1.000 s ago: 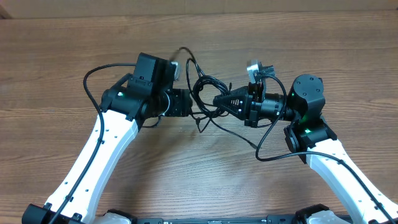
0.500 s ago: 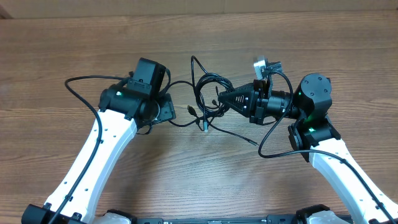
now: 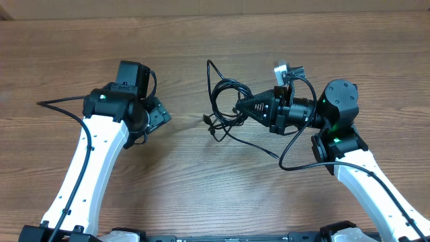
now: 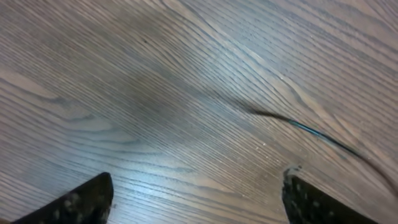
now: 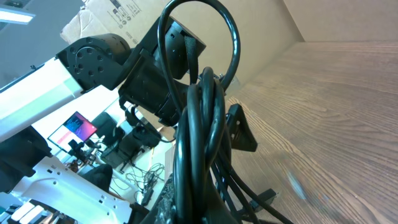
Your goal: Untangle cables
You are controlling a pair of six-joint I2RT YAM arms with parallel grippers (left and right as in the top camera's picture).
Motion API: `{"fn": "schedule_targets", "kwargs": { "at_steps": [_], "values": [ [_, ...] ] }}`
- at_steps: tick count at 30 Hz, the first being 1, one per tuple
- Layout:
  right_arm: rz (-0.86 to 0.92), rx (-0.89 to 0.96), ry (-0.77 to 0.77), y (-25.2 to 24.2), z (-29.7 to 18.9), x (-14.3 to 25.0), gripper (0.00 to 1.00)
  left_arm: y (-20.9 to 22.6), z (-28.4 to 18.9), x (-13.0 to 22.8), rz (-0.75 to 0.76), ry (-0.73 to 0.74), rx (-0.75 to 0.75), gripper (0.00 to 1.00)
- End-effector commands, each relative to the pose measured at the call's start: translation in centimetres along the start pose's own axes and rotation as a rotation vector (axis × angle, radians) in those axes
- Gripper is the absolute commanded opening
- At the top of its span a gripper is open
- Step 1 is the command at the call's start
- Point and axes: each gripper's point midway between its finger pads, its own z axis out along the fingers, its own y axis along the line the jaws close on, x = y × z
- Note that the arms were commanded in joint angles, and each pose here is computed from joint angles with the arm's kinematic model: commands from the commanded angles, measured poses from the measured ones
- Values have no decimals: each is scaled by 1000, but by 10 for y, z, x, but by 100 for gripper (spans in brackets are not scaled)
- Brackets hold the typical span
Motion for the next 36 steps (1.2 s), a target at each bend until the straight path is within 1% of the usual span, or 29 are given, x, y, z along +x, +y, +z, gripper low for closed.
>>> {"fn": "schedule_targets", "kwargs": {
  "at_steps": [1, 3, 4, 6, 7, 8, 10, 13, 21, 23, 26, 29, 31, 32, 34, 36],
  "values": [
    [-17, -4, -9, 4, -3, -6, 4, -6, -4, 1, 29, 7, 39, 94],
    [-6, 1, -4, 2, -3, -4, 4, -22, -5, 4, 129, 30, 124, 93],
    [5, 8, 3, 0, -3, -1, 4, -38, -8, 7, 223, 47, 210, 92],
    [5, 14, 11, -2, -3, 1, 4, -72, -20, 19, 442, 74, 421, 93],
    [16, 25, 11, -4, -3, 3, 4, -91, -32, 30, 585, 87, 568, 93],
    [15, 28, 14, -5, -3, 4, 4, -101, -40, 38, 664, 94, 656, 93],
    [22, 31, 18, -6, -3, 5, 4, -114, -54, 49, 776, 95, 788, 93],
    [26, 31, 20, -6, -3, 6, 4, -126, -71, 58, 871, 83, 929, 93],
    [28, 32, 21, -7, -3, 6, 4, -139, -99, 72, 998, 56, 1144, 95],
    [28, 32, 21, -7, -3, 6, 4, -139, -102, 74, 1018, 53, 1169, 94],
    [28, 32, 21, -7, -3, 6, 4, -139, -102, 75, 1021, 51, 1169, 87],
    [25, 48, 11, -9, -3, 4, 4, -138, -111, 82, 1076, 45, 1236, 74],
    [26, 56, 5, -12, -5, 3, 4, -136, -114, 87, 1108, 43, 1264, 69],
    [33, 62, 1, -13, -8, 2, 4, -134, -113, 89, 1131, 40, 1268, 65],
    [41, 68, -2, -16, -10, 1, 4, -130, -113, 93, 1166, 34, 1272, 64],
    [48, 74, -2, -17, -11, 1, 4, -126, -112, 97, 1209, 27, 1277, 61]
  ]
}}
